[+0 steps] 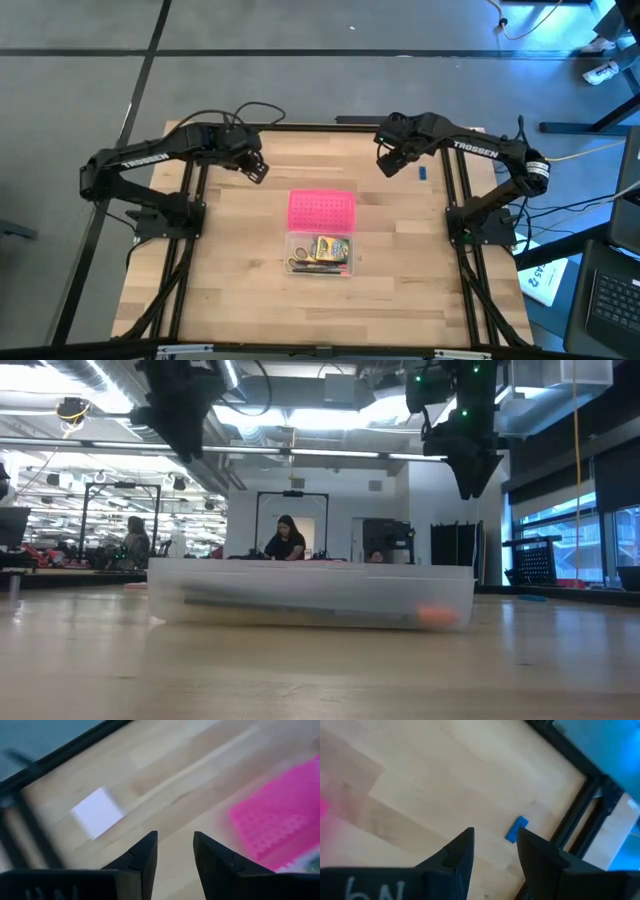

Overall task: Pack school essentials
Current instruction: Put the blue eraser into the pink supply box

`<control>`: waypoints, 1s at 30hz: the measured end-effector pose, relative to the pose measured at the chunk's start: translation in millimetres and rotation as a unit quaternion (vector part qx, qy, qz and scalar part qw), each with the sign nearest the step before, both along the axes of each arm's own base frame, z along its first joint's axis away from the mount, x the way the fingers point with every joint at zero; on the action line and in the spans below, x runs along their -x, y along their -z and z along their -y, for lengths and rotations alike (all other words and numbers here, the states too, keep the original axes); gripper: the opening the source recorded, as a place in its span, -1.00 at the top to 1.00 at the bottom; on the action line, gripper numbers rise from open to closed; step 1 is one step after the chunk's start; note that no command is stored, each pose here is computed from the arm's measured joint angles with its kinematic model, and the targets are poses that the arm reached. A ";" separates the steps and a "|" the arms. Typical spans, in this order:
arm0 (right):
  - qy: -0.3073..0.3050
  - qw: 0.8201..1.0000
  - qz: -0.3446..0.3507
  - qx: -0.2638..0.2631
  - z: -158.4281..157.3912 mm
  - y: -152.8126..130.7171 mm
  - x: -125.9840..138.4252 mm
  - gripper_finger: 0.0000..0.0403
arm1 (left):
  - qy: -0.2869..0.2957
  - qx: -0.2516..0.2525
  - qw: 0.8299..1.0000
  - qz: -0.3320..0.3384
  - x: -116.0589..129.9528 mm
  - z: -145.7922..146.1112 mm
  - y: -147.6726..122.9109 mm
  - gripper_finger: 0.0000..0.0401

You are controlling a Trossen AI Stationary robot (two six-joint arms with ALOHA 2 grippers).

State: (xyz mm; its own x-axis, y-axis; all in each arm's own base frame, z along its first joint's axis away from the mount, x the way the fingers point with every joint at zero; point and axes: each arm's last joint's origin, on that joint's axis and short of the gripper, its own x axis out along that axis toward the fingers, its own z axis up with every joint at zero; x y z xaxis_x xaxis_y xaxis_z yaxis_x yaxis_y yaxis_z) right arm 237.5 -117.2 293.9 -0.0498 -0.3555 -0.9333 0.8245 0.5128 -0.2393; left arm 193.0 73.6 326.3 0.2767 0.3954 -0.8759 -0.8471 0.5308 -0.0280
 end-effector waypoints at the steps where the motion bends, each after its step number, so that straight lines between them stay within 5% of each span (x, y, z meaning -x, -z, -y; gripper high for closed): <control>1: 0.002 1.000 0.004 -0.010 1.0 0.2 0.5 0.25 | 0.011 0.001 1.000 0.005 -1.7 -1.5 2.0 0.41; 7: 0.011 0.998 0.017 -0.060 3.5 1.3 3.9 0.25 | 0.035 -0.006 0.999 -0.002 -2.9 -4.9 8.4 0.41; 17: 0.092 0.996 -0.006 0.008 6.4 0.3 9.6 0.30 | 0.063 -0.020 0.998 -0.014 -3.4 -5.2 8.3 0.41; 30: 0.108 0.994 -0.002 0.017 6.9 0.1 9.7 0.31 | 0.266 -0.076 0.959 0.063 -24.2 -26.1 -0.4 0.41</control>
